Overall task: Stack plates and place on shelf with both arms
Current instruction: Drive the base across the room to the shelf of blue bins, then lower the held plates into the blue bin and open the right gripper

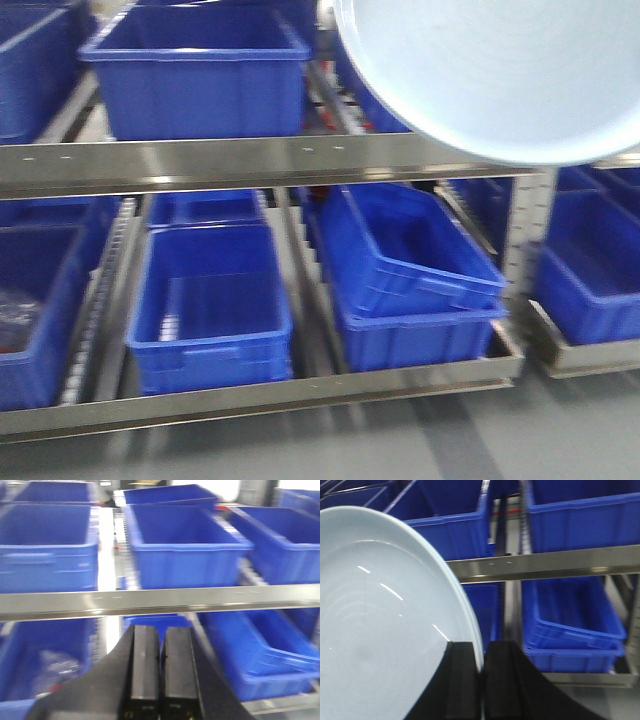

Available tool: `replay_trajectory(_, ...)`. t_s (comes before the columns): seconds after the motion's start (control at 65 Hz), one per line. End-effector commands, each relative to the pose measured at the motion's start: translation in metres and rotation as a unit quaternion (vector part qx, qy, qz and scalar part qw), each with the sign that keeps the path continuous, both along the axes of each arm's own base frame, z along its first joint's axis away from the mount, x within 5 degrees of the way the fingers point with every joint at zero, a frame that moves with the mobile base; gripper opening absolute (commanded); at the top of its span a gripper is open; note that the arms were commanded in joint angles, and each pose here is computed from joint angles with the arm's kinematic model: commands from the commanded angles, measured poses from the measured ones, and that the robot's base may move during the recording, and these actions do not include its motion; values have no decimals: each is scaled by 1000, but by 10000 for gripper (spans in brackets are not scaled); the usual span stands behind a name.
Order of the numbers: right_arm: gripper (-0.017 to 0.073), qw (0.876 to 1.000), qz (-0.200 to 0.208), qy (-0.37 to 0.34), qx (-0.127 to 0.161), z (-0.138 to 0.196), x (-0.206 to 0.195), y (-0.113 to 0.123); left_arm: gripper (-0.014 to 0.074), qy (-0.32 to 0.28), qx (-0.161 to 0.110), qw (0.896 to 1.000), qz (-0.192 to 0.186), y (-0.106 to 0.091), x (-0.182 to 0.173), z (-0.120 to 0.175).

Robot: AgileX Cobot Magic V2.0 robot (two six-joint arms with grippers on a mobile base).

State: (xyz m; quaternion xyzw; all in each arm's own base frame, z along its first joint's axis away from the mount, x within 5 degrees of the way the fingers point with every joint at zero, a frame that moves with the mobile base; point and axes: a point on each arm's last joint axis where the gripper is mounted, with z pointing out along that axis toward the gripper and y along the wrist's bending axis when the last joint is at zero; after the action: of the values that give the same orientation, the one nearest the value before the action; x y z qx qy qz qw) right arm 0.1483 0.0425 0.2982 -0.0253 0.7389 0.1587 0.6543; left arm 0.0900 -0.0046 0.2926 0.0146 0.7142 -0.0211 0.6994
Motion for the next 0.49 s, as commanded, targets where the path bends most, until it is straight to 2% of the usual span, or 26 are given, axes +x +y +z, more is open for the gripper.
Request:
replay_trajectory(0.0, 48, 998, -6, -66, 20, 21, 0, -1, 82, -59, -8, 998, -1, 0, 0, 20)
replay_trajectory(0.477, 48, 998, -6, -66, 20, 21, 0, -1, 82, -59, -8, 998, -1, 0, 0, 20)
